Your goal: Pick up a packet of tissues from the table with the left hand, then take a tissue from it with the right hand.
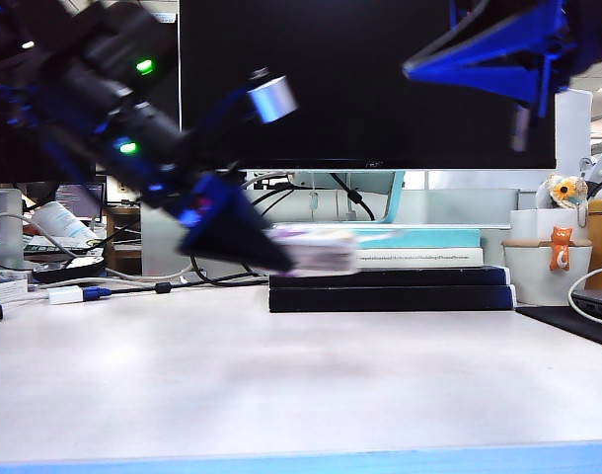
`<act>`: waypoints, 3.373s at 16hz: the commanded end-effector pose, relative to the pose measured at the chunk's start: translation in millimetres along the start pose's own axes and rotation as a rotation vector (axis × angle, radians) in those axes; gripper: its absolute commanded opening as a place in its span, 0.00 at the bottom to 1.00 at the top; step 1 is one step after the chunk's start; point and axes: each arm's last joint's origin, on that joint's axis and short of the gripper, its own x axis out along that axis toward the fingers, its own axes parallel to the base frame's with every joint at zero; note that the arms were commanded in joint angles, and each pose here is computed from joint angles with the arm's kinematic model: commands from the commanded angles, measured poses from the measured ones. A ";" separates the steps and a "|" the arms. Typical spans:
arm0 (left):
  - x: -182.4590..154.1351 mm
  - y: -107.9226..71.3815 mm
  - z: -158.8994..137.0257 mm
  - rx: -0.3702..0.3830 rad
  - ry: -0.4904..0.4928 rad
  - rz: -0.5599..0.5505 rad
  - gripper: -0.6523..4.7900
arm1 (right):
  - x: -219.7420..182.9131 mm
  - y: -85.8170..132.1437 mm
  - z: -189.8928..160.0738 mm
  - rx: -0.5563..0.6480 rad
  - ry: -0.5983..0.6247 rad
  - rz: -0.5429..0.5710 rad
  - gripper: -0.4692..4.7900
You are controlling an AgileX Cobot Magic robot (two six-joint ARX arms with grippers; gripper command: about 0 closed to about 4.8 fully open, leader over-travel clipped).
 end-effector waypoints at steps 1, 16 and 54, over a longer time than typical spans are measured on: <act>-1.1 0.9 16.1 0.063 -0.034 0.076 0.63 | 0.4 2.6 -0.4 0.011 0.008 0.026 0.07; -17.2 -13.1 57.1 0.083 -0.222 0.032 0.63 | 0.6 1.3 -0.8 0.009 0.008 -0.009 0.07; -22.4 -21.0 62.1 0.042 -0.189 0.012 0.63 | 0.8 -6.9 -1.9 0.023 0.011 -0.128 0.46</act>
